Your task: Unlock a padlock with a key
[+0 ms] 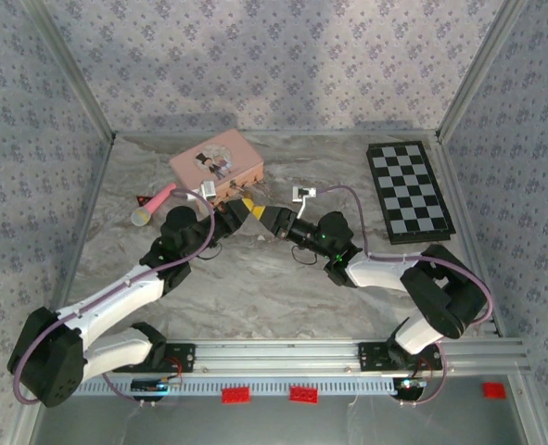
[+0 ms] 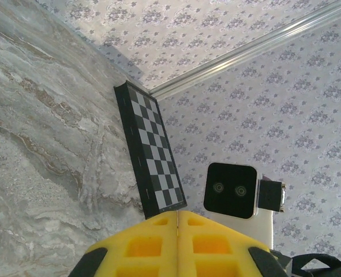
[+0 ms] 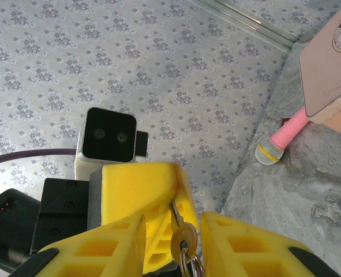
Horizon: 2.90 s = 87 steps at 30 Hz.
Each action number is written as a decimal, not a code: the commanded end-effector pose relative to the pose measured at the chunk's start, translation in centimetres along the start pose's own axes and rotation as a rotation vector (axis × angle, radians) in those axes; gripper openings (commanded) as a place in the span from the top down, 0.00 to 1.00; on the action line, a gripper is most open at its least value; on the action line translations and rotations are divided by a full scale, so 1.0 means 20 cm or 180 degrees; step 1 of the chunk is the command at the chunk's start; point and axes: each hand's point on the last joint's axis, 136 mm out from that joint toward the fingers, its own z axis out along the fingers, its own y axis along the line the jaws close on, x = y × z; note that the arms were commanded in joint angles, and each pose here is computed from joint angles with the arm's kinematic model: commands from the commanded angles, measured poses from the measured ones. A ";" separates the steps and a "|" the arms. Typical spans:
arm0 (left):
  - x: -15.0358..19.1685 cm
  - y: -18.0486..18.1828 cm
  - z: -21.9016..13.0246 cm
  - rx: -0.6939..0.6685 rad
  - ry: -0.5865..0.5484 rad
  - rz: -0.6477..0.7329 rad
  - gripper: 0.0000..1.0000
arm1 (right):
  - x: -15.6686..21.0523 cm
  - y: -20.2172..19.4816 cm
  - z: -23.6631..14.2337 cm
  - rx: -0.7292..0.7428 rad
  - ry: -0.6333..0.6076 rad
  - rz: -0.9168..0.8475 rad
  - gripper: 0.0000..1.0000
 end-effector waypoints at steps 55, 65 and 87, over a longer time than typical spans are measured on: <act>-0.19 0.24 -0.18 -0.1024 0.0094 0.0821 0.03 | -0.01 -0.22 -0.14 0.1458 0.0492 -0.0633 1.00; -0.18 0.54 -0.05 -0.1547 0.0148 0.0717 0.00 | -0.02 -0.29 -0.29 0.1987 0.0597 -0.0939 1.00; -0.24 1.10 0.48 -0.1944 -0.0532 0.0566 0.27 | 0.01 -0.29 -0.42 0.2013 0.0501 -0.0945 1.00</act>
